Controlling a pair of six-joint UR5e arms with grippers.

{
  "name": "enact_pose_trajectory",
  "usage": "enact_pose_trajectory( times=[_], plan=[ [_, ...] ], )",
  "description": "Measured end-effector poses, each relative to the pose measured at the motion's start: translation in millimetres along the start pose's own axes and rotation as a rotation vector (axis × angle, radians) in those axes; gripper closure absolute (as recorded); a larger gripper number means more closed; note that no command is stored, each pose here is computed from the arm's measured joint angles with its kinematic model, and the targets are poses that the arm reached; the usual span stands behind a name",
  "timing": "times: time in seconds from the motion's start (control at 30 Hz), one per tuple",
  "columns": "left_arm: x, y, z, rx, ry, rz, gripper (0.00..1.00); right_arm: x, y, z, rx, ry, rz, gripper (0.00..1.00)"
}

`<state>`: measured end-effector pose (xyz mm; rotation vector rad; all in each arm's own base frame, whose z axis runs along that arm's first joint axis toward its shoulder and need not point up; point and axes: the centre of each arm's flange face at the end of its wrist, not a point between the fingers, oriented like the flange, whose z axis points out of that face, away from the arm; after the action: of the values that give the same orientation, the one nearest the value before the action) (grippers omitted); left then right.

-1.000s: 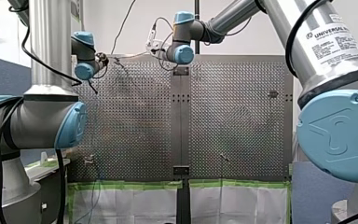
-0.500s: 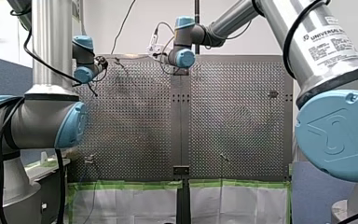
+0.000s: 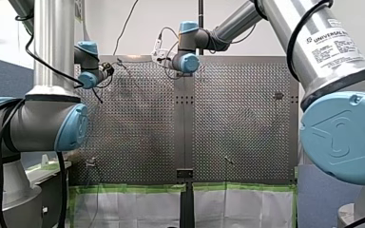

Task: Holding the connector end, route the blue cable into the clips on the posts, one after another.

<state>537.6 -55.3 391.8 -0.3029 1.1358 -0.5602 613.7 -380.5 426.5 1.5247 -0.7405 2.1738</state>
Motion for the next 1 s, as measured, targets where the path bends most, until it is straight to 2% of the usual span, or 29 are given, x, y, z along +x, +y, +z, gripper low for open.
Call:
enact_pose_trajectory(
  times=[0.23,0.43,0.57,0.8,1.0],
  plan=[
    [9,9.4,0,-0.026,0.010,0.003,1.00,1,9.8,1.0,-0.029,0.006,-0.001,1.00],
    [8,13.0,0,-0.031,0.007,0.005,1.00,4,20.6,2.7,-0.058,0.021,0.021,1.00],
    [2,12.7,6,-0.028,-0.006,0.010,1.00,4,21.7,4.4,-0.054,0.033,0.026,1.00],
    [-9,10.1,14,-0.021,-0.021,0.017,1.00,7,16.4,8.1,-0.026,0.050,0.028,1.00],
    [-11,10.8,16,-0.023,-0.029,0.018,1.00,14,20.8,13.2,-0.046,0.072,0.029,1.00]
  ],
)
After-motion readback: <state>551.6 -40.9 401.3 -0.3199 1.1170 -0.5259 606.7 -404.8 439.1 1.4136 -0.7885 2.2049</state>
